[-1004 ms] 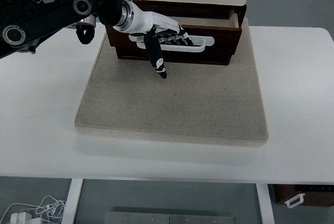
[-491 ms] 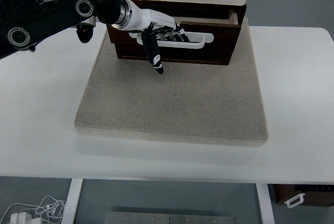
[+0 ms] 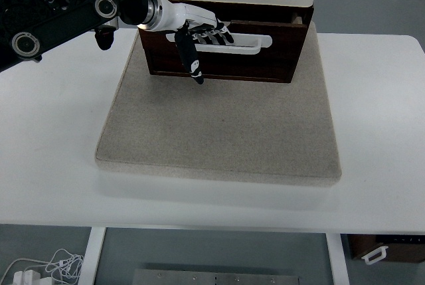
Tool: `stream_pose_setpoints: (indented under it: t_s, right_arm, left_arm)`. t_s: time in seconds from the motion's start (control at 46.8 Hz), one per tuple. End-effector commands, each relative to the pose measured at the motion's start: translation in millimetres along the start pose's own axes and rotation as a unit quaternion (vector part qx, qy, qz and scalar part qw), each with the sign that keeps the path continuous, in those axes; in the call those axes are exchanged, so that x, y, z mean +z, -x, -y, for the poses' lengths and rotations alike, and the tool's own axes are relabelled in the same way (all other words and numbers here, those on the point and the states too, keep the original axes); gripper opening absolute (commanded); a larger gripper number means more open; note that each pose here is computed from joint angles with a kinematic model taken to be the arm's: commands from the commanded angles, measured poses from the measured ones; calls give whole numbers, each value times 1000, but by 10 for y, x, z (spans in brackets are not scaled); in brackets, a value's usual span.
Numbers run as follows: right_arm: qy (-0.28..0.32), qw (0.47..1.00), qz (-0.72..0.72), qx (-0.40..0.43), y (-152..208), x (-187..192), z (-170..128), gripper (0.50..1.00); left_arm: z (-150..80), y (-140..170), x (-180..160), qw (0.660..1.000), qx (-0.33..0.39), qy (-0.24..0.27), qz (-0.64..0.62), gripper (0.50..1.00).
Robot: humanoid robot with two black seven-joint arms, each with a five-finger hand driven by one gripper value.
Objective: Close drawer under combined cabinet
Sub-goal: 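Keep pushing the dark drawer with the left hand until flush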
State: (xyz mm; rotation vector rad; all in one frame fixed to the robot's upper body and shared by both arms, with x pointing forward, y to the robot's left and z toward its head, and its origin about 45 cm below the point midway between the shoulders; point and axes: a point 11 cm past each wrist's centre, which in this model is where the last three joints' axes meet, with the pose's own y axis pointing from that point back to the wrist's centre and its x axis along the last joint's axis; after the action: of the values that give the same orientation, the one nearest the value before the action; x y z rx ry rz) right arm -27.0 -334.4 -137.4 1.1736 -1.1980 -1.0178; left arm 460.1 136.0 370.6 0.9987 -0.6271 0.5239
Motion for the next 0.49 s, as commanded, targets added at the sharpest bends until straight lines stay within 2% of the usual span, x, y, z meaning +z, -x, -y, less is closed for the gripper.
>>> stream_pose_setpoints:
  t_s: [0.0,0.32,0.47]
  right_arm:
    - [0,1000,0,0,0,-2,0,952]
    - [0,1000,0,1,-2,-2,0,952]
    - [0,1000,0,0,0,-2,0,952]
  left_arm:
    - [5,-26,-44,1000,6,-6,1,1000]
    - [22,-104,-125,999,31,-17,-2,1000]
    - [98,-111,-138,999,38,-22,0,1000]
